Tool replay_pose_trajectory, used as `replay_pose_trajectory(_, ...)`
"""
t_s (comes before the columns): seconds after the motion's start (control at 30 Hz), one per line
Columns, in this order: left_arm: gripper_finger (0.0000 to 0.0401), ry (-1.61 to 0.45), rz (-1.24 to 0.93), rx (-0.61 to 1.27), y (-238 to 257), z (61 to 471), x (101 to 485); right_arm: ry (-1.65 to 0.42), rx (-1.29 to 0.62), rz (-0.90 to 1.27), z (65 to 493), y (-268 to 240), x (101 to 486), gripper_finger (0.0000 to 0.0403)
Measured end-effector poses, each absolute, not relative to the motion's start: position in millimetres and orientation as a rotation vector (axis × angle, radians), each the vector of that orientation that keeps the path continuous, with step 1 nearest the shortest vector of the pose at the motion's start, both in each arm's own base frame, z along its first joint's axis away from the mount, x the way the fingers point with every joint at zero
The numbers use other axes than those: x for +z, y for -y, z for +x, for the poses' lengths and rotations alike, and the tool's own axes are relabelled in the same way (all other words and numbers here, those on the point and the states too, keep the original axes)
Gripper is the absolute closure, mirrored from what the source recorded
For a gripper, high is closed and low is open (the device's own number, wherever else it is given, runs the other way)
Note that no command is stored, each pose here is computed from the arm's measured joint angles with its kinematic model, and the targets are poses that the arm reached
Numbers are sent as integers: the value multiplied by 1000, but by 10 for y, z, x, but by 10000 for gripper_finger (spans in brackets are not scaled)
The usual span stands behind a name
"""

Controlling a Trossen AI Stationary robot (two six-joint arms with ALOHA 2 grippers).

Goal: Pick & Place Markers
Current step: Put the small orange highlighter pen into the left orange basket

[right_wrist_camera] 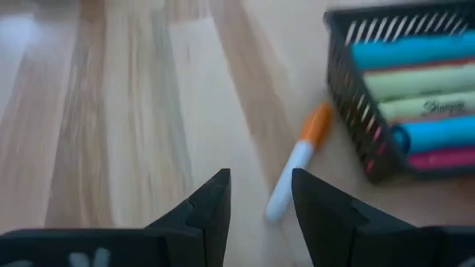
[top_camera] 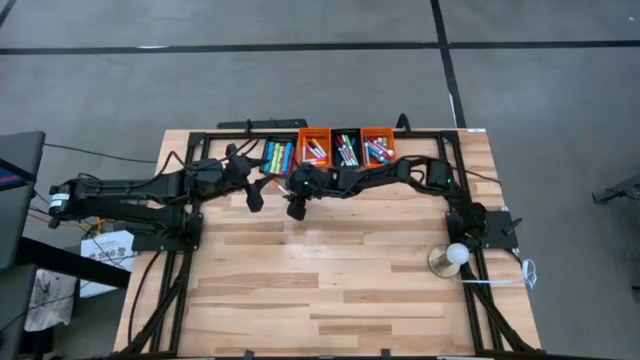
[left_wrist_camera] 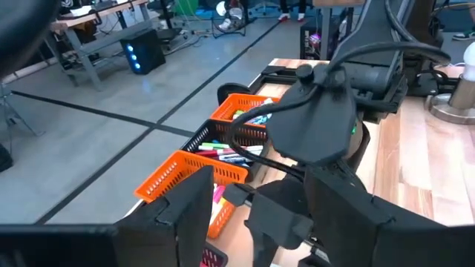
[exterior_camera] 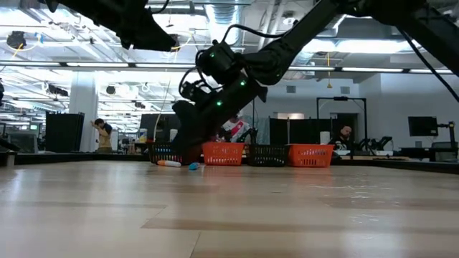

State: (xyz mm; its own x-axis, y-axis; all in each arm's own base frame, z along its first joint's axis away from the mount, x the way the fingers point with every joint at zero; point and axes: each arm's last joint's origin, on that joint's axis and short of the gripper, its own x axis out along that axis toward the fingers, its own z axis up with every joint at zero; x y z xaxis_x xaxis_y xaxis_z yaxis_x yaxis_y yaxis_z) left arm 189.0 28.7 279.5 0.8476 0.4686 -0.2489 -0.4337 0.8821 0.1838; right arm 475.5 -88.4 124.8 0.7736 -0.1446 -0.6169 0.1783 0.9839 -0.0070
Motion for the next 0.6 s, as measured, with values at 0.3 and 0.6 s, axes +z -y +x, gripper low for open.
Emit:
replay_pose_trajectory(0.3,192,-291,120,477,-287,1891,2797,-740,-186,44,4779,967,1235,244)
replay_pose_trajectory(0.6,192,-290,118,477,-287,1891,2798,-724,-179,35,4799,967,1223,201)
